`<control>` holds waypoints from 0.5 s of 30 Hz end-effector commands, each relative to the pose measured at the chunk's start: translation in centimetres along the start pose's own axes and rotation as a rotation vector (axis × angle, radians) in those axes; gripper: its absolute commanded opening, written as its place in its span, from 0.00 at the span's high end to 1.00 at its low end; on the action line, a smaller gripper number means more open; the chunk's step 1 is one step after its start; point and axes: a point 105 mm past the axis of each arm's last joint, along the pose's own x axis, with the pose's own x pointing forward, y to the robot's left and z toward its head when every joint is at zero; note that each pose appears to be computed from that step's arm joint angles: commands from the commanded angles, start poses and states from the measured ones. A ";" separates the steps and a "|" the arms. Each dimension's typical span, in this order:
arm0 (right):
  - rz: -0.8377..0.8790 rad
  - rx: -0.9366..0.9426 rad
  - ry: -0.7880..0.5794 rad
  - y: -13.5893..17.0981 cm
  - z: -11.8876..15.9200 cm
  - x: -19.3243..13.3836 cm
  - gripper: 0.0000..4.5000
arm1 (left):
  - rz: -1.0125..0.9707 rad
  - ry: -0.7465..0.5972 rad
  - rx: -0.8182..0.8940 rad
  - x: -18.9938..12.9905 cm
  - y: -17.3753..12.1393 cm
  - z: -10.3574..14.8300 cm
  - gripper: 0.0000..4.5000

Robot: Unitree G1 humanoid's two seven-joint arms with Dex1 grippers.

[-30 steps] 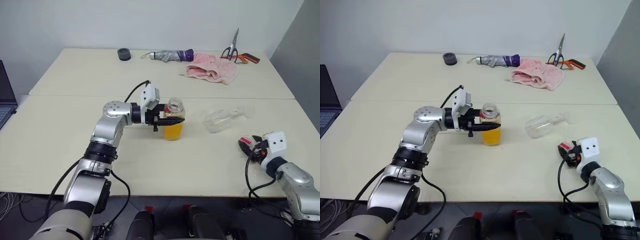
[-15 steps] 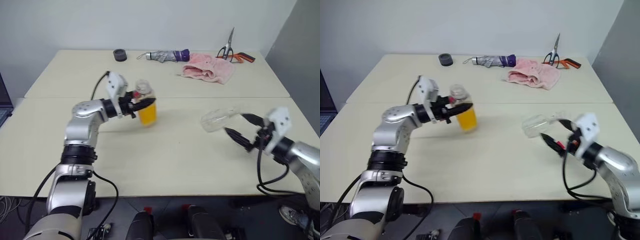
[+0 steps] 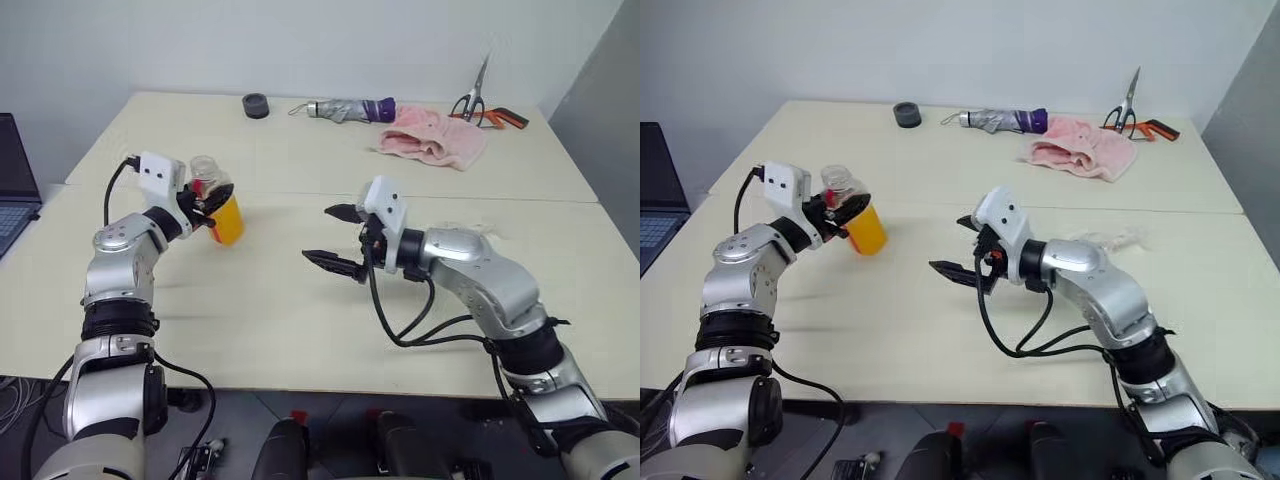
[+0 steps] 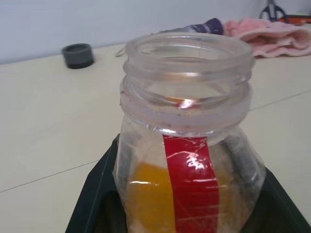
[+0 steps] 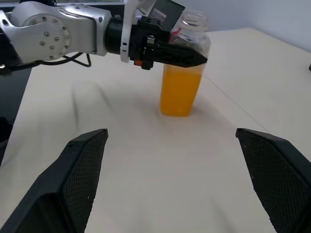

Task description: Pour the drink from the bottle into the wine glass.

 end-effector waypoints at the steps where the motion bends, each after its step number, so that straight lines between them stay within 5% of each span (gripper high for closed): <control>1: -0.009 -0.059 -0.016 -0.2 0.8 0.3 0.00 | 0.118 -0.057 0.034 -0.7 2.1 1.3 0.60; 14: -0.007 -0.093 -0.004 0.1 0.7 1.0 0.00 | 0.230 -0.045 -0.037 0.1 2.9 -0.8 0.60; 15: -0.007 -0.093 -0.004 0.1 0.7 1.0 0.00 | 0.234 -0.045 -0.046 0.1 2.9 -0.9 0.52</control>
